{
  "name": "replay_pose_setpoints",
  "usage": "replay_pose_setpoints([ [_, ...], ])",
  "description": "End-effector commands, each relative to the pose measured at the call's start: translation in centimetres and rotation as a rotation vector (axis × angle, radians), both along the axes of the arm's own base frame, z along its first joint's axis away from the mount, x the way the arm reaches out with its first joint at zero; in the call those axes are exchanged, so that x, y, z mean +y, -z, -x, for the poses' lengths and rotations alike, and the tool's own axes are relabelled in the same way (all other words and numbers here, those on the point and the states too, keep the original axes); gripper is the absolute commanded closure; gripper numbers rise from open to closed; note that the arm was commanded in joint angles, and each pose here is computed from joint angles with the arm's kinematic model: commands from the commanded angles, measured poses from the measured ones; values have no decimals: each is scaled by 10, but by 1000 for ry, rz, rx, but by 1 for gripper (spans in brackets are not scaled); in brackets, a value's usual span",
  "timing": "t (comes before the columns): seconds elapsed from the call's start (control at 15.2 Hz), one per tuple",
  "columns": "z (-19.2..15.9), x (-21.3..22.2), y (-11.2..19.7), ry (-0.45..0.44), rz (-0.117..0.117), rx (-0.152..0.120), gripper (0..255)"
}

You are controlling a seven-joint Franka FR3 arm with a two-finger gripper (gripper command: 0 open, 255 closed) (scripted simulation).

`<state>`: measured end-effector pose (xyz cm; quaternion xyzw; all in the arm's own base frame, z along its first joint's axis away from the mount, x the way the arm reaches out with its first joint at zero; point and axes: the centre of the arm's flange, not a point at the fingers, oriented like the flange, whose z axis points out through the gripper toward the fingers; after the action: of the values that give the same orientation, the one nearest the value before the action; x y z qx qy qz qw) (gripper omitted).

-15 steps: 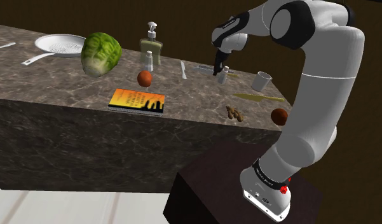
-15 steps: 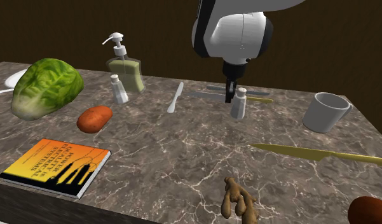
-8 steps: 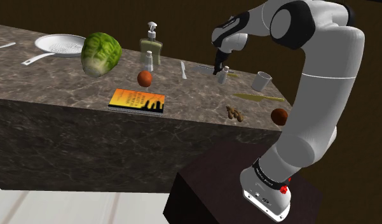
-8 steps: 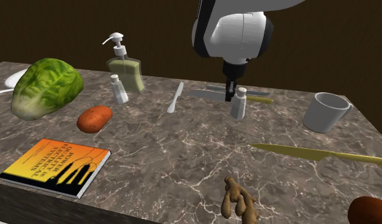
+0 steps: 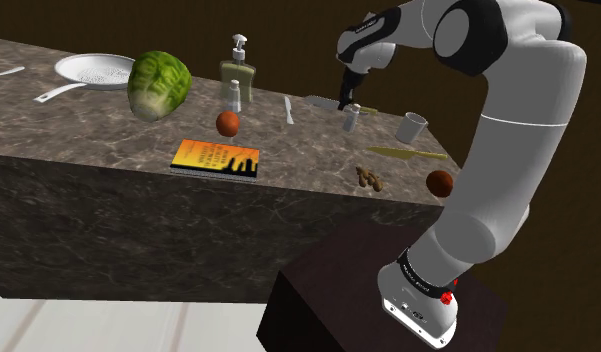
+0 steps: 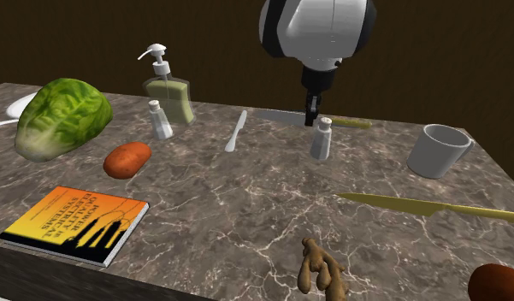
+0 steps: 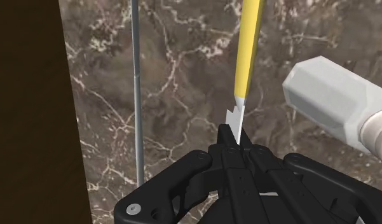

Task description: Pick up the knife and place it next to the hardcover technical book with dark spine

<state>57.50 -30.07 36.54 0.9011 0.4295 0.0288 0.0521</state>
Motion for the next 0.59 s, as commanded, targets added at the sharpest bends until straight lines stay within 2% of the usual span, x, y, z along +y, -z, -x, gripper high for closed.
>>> replay_pose_setpoints([
  [0.0,0,0,-11,0,0,1,255],
  [0.53,0,0,-53,0,0,1,255],
])
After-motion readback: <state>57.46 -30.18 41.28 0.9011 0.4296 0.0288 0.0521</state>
